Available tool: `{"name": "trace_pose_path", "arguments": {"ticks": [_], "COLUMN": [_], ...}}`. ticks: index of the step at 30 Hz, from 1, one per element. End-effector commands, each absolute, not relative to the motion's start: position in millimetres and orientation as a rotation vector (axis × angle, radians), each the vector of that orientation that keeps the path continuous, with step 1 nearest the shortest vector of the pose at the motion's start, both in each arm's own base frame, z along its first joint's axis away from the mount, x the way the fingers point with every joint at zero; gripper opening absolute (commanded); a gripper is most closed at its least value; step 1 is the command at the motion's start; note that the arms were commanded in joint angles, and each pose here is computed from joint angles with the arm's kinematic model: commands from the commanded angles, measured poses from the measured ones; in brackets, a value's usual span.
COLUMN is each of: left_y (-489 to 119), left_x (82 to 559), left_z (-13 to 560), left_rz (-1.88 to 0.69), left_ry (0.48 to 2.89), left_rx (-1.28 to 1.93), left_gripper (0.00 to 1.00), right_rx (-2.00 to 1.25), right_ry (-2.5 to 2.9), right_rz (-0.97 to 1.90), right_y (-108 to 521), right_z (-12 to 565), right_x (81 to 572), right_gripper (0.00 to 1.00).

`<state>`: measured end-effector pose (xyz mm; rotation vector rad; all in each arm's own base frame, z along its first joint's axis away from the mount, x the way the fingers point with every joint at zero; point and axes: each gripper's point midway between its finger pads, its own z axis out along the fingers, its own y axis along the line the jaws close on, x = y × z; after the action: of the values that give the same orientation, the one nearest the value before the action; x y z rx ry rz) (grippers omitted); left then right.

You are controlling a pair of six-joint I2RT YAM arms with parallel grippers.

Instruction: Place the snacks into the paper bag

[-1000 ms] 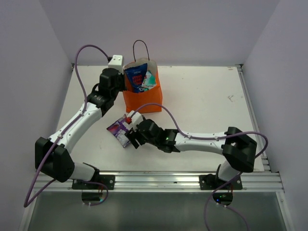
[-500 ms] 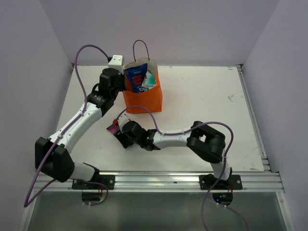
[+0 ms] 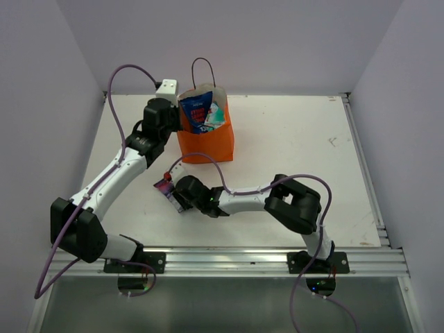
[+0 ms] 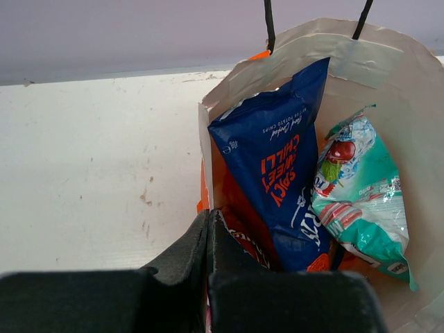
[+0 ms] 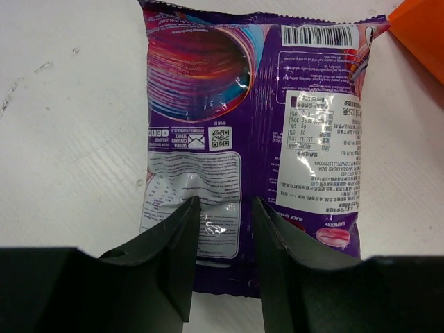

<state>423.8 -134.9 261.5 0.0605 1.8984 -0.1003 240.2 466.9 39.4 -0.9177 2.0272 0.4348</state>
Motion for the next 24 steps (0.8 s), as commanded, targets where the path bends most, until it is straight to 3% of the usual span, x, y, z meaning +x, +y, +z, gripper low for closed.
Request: {"name": "trace_pose_path", "arguments": {"ticks": [1, 3, 5, 11, 22, 24], "left_y": [-132, -132, -132, -135, -132, -130], "left_x": [422, 421, 422, 423, 422, 421], "left_z": [270, 270, 271, 267, 269, 270], "left_rz": [-0.088, -0.087, -0.089, -0.096, -0.085, -0.081], "left_ry": [1.873, 1.871, 1.870, 1.876, 1.872, 1.871], "left_rx": [0.072, 0.070, 0.071, 0.075, 0.073, 0.067], "left_gripper": [0.00, 0.00, 0.00, 0.00, 0.00, 0.00], "right_rx": [-0.885, -0.857, -0.849, -0.881, -0.962, -0.953], "right_ry": [2.037, 2.019, 1.977, 1.935, 2.029, 2.044], "right_rz": [0.398, 0.386, 0.354, 0.290, 0.282, 0.289], "right_y": [466, 462, 459, 457, 479, 475], "right_z": [34, 43, 62, 70, 16, 15], "right_x": [245, 248, 255, 262, 264, 262], "right_gripper": [0.40, 0.59, 0.67, 0.78, 0.75, 0.52]}}
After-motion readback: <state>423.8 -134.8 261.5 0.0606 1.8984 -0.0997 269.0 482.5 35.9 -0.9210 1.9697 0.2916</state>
